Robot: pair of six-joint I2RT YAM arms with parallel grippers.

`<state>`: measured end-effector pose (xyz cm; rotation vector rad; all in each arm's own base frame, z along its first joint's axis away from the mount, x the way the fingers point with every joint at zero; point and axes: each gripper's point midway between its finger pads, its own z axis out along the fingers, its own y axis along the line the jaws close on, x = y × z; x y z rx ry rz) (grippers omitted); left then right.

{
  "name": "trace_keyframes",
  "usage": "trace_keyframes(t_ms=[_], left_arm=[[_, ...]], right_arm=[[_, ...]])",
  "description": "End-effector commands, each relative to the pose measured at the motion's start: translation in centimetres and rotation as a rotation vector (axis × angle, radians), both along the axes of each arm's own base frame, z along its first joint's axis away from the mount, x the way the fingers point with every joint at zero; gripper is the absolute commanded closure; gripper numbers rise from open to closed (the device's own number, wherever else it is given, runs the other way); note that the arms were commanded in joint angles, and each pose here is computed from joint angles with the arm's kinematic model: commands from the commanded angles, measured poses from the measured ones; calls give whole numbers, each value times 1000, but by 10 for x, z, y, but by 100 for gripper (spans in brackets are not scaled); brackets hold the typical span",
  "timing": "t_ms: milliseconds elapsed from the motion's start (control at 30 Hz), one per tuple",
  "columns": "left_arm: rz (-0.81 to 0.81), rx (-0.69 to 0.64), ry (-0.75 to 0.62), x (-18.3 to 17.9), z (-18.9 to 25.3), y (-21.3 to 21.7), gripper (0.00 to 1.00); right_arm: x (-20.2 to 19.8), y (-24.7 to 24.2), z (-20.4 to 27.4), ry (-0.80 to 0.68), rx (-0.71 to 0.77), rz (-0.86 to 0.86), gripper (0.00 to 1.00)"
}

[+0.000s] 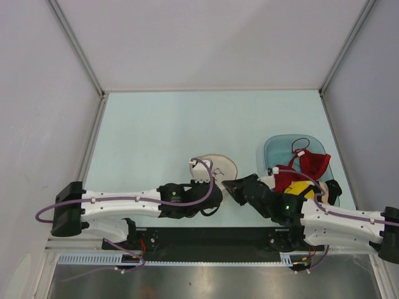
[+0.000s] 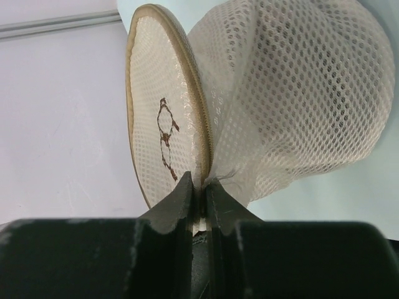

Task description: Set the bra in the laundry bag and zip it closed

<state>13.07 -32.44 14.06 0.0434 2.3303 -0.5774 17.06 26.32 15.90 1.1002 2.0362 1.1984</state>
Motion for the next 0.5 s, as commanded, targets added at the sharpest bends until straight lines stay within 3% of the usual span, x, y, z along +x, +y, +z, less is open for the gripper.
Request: trace_keyframes(t_ms=[0, 67, 200, 467], left_arm=[[-94, 12, -25, -8, 3, 13, 100], [-139, -28, -46, -11, 9, 13, 99], [-170, -83, -76, -11, 14, 14, 86], [-190, -100, -60, -6, 12, 11, 76]], right_arm=[[13, -16, 18, -64, -54, -56, 99], [13, -17, 20, -69, -56, -54, 99], [13, -13, 23, -71, -41, -44, 99], [10, -2, 27, -61, -7, -17, 98]])
